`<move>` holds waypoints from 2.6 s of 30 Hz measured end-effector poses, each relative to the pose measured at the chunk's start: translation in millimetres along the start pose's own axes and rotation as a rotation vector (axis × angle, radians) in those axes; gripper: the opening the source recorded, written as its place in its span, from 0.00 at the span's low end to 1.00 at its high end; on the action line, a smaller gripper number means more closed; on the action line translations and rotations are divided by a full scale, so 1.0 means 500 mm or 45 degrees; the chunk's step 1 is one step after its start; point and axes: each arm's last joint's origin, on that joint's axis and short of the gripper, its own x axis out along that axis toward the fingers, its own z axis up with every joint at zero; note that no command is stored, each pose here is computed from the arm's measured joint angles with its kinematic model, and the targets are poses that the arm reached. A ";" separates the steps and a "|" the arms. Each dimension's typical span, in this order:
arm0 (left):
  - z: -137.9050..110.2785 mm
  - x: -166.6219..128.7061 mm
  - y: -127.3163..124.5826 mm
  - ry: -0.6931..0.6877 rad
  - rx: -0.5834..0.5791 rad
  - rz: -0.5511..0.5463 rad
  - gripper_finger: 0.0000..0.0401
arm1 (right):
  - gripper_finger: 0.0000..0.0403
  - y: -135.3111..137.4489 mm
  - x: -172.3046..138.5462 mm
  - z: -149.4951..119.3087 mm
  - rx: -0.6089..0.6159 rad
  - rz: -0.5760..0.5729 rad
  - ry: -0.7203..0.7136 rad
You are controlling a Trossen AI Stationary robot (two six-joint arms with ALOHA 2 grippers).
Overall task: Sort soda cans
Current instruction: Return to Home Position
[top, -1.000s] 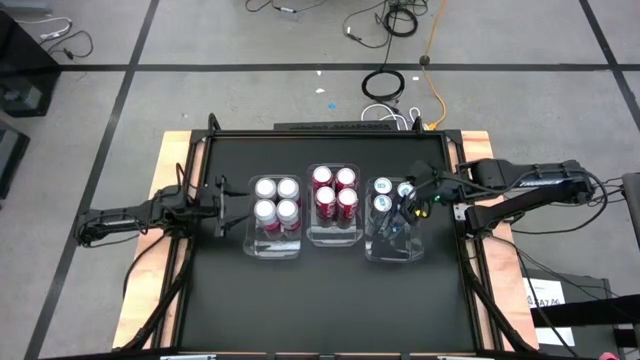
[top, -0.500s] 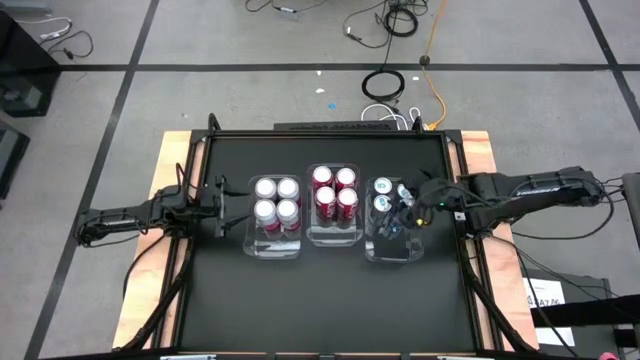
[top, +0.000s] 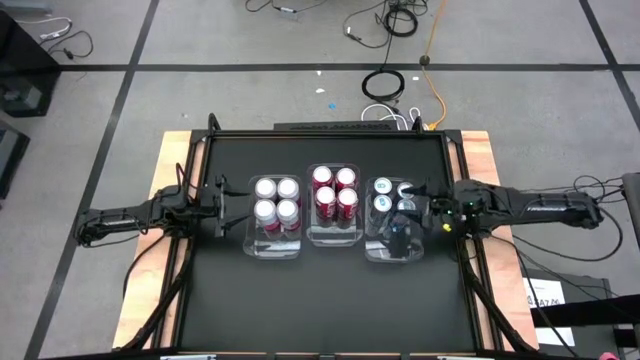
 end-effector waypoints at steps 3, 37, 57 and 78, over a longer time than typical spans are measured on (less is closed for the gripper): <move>0.000 0.000 0.000 0.000 0.000 0.000 0.76 | 0.79 -0.008 -0.004 -0.030 0.026 0.017 -0.052; -0.002 0.000 0.001 0.009 0.000 0.018 0.76 | 0.79 -0.012 -0.015 -0.080 -0.252 0.275 -0.262; -0.002 0.000 0.001 0.008 0.000 0.017 0.76 | 0.79 -0.012 -0.015 -0.080 -0.191 0.280 -0.254; -0.002 0.000 0.001 0.008 0.000 0.017 0.76 | 0.79 -0.012 -0.015 -0.079 -0.191 0.280 -0.256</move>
